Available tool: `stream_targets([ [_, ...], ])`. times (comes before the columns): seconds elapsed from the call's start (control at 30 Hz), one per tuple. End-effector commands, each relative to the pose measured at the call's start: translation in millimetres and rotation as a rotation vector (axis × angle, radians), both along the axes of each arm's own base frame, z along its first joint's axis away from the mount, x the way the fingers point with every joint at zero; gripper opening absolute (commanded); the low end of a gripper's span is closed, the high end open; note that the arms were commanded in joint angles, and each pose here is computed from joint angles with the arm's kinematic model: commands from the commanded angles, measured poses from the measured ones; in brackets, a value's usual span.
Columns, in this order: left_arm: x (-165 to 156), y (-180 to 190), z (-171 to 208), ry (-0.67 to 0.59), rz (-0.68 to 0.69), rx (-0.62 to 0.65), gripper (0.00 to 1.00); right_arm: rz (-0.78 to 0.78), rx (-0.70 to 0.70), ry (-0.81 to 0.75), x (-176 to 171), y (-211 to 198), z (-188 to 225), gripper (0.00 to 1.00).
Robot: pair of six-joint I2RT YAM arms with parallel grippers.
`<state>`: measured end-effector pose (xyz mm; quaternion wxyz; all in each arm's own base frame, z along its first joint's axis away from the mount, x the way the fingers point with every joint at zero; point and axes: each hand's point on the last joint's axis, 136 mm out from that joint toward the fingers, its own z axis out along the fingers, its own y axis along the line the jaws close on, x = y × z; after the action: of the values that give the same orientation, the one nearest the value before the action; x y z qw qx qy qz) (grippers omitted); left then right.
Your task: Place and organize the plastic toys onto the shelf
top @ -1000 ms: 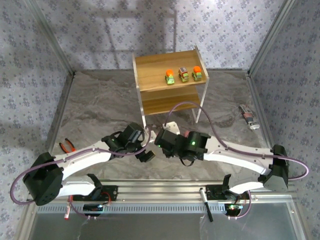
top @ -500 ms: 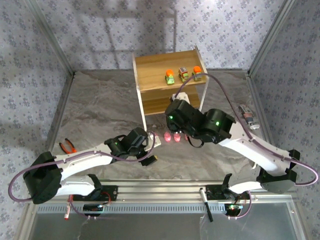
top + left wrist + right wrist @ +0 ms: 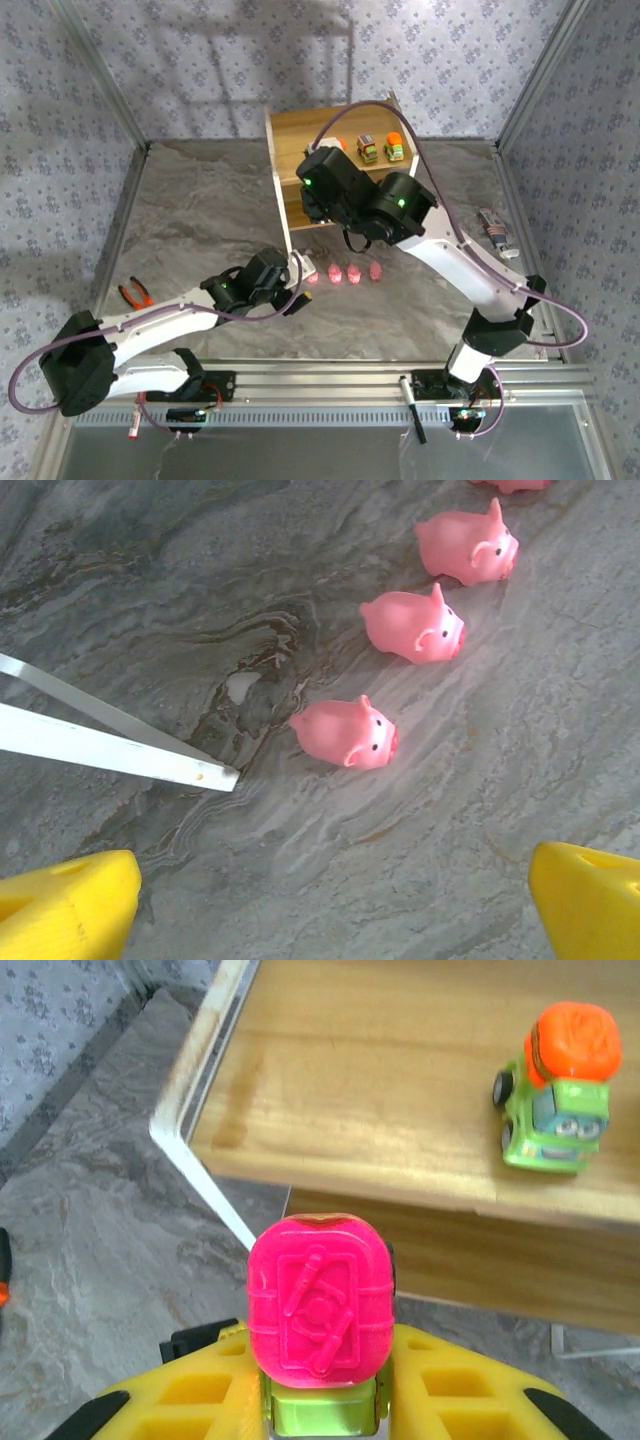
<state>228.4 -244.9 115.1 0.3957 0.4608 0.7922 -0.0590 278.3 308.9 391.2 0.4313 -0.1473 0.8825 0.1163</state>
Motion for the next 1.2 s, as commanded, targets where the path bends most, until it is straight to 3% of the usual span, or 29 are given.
stream_targets([
  [0.0,2,1,6,-0.005,0.015,-0.036,1.00,-0.010,-0.038,-0.017,13,-5,5,0.30],
  [0.4,-1,1,4,0.005,0.003,-0.044,1.00,-0.057,0.018,0.011,61,-2,-2,0.31],
  [1.17,-4,1,4,0.011,-0.006,-0.046,1.00,-0.054,0.011,0.046,86,9,-17,0.31],
])
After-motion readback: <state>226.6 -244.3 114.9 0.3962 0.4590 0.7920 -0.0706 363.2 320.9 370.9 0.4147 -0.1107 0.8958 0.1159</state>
